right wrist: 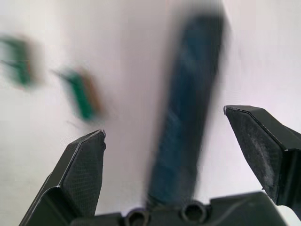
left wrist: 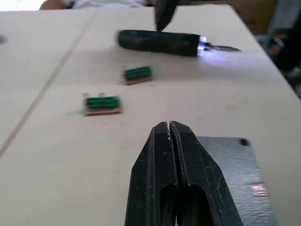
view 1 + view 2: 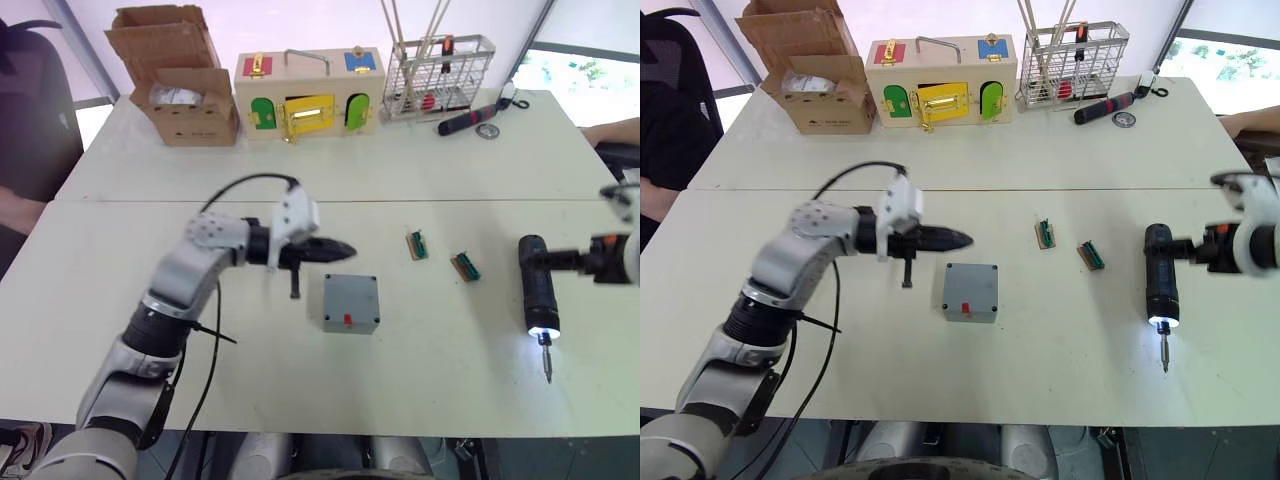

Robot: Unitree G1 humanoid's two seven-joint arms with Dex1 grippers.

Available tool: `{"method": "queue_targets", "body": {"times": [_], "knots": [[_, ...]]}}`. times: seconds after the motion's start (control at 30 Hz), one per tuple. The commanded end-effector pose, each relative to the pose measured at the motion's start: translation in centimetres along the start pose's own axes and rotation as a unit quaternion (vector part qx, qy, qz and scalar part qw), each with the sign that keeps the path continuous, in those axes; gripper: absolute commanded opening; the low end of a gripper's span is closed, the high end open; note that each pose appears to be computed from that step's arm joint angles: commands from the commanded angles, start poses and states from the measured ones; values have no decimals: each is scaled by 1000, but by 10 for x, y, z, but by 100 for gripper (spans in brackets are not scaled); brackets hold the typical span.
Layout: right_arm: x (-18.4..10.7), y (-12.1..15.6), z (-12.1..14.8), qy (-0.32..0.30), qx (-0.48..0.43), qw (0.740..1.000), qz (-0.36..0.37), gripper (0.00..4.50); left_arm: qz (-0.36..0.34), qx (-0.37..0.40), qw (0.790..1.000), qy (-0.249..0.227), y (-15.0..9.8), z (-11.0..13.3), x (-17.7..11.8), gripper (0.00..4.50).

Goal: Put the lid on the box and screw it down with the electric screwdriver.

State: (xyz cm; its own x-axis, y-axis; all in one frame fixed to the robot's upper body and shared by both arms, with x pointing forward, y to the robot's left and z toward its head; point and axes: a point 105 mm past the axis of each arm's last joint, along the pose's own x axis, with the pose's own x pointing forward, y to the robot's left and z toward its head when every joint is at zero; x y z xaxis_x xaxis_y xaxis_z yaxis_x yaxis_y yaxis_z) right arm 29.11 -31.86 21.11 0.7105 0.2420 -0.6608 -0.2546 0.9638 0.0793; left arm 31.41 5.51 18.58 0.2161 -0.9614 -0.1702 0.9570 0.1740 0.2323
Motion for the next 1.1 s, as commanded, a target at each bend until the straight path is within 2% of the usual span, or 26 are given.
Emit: {"method": "queue_targets", "body": {"times": [0.03,0.1,0.17,0.23,0.33,0.53,0.77,0.87,1.1], "knots": [[-11,41,24,-68,-101,990,74,447,51,-9,998,20,13,-7,-22,0],[-3,86,5,-64,-154,971,169,447,54,-17,996,65,8,-27,-33,0],[7,117,-23,-44,-190,955,224,447,47,-27,994,93,0,-42,-39,0],[19,139,-49,-29,-213,944,252,447,39,-37,992,113,-8,-53,-42,0],[34,162,-72,-24,-211,935,285,447,32,-44,990,134,-17,-65,-41,0],[56,183,-85,-30,-195,931,308,447,14,-69,989,129,-33,-79,-22,0],[71,204,-104,-15,-174,924,341,447,-13,-71,990,117,-35,-82,2,0],[70,208,-109,-8,-174,921,349,447,-31,-91,991,98,-34,-79,11,0],[65,228,-114,-19,-158,916,370,447,-29,-60,995,80,-14,-75,37,0]]}}
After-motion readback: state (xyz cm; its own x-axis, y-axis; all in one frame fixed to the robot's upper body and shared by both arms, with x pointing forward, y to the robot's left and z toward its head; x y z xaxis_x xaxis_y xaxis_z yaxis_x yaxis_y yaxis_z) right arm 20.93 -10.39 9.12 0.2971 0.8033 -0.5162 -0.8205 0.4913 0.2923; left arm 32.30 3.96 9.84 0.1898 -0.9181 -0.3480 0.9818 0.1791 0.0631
